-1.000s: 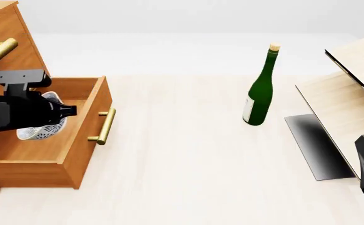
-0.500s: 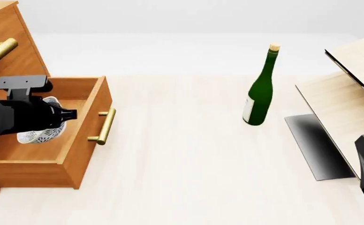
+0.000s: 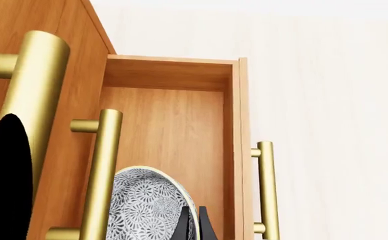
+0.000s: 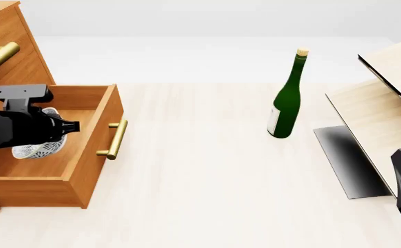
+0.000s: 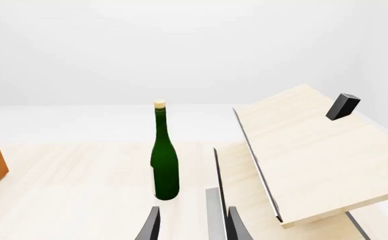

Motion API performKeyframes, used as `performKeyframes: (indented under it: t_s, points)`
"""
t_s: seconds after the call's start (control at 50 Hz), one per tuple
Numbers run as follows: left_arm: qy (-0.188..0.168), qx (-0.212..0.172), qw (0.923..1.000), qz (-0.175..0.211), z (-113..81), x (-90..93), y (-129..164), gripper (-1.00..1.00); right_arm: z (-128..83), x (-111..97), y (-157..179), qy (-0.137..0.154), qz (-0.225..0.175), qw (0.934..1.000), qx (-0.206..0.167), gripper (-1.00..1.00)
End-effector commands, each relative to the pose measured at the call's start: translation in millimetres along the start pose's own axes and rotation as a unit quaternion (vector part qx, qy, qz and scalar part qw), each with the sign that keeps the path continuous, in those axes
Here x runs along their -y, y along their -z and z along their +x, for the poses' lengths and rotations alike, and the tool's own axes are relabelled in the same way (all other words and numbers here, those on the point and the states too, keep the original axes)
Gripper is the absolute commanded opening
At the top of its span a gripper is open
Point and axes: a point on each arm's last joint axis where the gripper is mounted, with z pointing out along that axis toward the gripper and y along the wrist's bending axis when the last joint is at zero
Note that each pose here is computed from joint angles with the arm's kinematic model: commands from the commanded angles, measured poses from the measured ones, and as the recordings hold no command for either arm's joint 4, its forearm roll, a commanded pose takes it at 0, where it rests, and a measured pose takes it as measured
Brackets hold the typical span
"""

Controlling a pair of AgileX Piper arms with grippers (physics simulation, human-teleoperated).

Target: Put the bowl in the bottom drawer of the cabinet.

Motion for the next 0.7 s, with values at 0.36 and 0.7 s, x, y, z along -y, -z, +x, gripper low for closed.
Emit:
performKeyframes:
  t_s: [0.36, 0.7]
  points:
    - [-0.005, -0.010, 0.9999, -0.011, 6.4, -8.1, -15.7, -1.00, 0.0, 0.0, 0.0, 0.000, 0.000, 1.0000, 0.000, 1.00]
    - [-0.008, -0.016, 0.9998, -0.011, 11.2, -7.9, -21.9, -1.00, 0.0, 0.0, 0.0, 0.000, 0.000, 1.0000, 0.000, 1.00]
